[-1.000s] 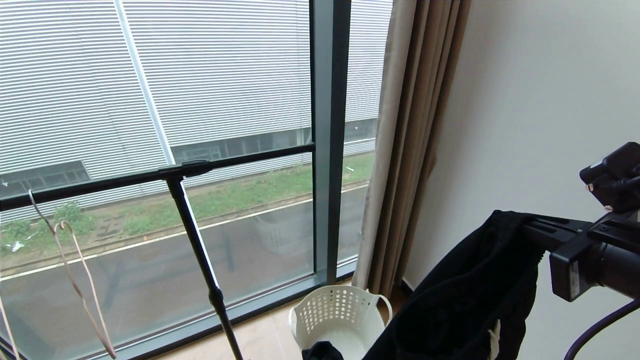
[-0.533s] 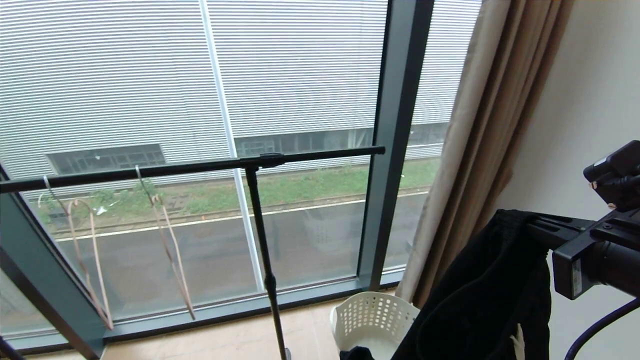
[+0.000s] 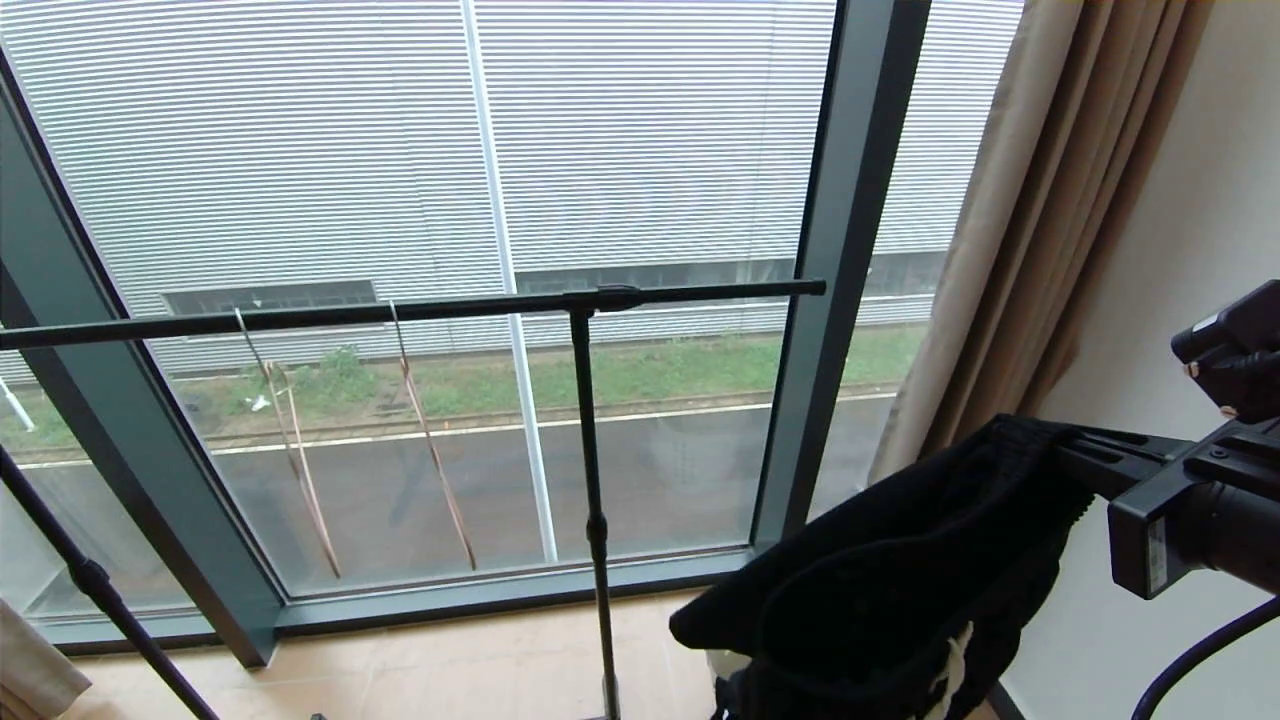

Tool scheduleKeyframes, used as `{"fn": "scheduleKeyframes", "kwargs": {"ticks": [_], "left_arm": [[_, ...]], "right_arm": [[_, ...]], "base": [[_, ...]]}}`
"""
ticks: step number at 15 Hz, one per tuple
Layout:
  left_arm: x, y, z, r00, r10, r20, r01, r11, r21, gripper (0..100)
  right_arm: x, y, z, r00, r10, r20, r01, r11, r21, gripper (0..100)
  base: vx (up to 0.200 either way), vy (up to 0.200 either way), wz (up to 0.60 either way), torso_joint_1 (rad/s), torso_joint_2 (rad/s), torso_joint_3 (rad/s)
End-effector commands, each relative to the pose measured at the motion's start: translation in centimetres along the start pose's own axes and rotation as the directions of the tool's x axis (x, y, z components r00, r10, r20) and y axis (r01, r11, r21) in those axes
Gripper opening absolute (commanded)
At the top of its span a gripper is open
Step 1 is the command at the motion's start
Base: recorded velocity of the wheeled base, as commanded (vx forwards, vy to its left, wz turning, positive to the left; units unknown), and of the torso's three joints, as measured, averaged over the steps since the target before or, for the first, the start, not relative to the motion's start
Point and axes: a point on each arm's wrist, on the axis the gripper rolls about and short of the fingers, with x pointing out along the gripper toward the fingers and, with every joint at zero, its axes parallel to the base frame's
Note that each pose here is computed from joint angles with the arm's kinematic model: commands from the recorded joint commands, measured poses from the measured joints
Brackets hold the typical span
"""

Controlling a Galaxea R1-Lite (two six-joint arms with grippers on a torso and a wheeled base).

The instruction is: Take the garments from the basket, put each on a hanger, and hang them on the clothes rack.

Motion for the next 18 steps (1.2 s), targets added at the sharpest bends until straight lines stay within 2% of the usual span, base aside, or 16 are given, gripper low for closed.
{"fn": "scheduleKeyframes", "kwargs": {"ticks": [1, 5, 6, 12, 14, 18], "left_arm": [[0.01, 0.0, 0.0, 1.0, 0.001, -0.001, -0.001, 1.0, 0.0, 100], [0.01, 0.0, 0.0, 1.0, 0.001, -0.001, -0.001, 1.0, -0.005, 100], [0.01, 0.0, 0.0, 1.0, 0.001, -0.001, -0.001, 1.0, -0.005, 100], [0.01, 0.0, 0.0, 1.0, 0.001, -0.001, -0.001, 1.0, -0.005, 100], [0.01, 0.0, 0.0, 1.0, 0.001, -0.001, -0.001, 1.0, -0.006, 100], [0.01, 0.0, 0.0, 1.0, 0.001, -0.001, -0.001, 1.0, -0.006, 100]], "right_arm": [[0.05, 0.04, -0.01, 1.0, 0.001, -0.001, -0.001, 1.0, -0.001, 0], [0.05, 0.04, -0.01, 1.0, 0.001, -0.001, -0.001, 1.0, -0.003, 0], [0.05, 0.04, -0.01, 1.0, 0.001, -0.001, -0.001, 1.0, -0.003, 0], [0.05, 0.04, -0.01, 1.0, 0.001, -0.001, -0.001, 1.0, -0.003, 0], [0.05, 0.04, -0.01, 1.0, 0.001, -0.001, -0.001, 1.0, -0.003, 0], [0.09, 0.05, -0.02, 1.0, 0.001, -0.003, -0.001, 1.0, -0.003, 0]], "base": [[0.0, 0.2, 0.0, 0.012, 0.0, 0.002], [0.0, 0.2, 0.0, 0.005, 0.0, 0.001], [-0.2, 0.2, 0.0, 0.007, 0.0, 0.002], [-0.2, 0.0, 0.0, 0.006, 0.0, 0.002], [-0.2, 0.2, 0.0, -0.005, 0.01, 0.01], [0.0, 0.2, 0.0, -0.006, 0.0, 0.0]]}}
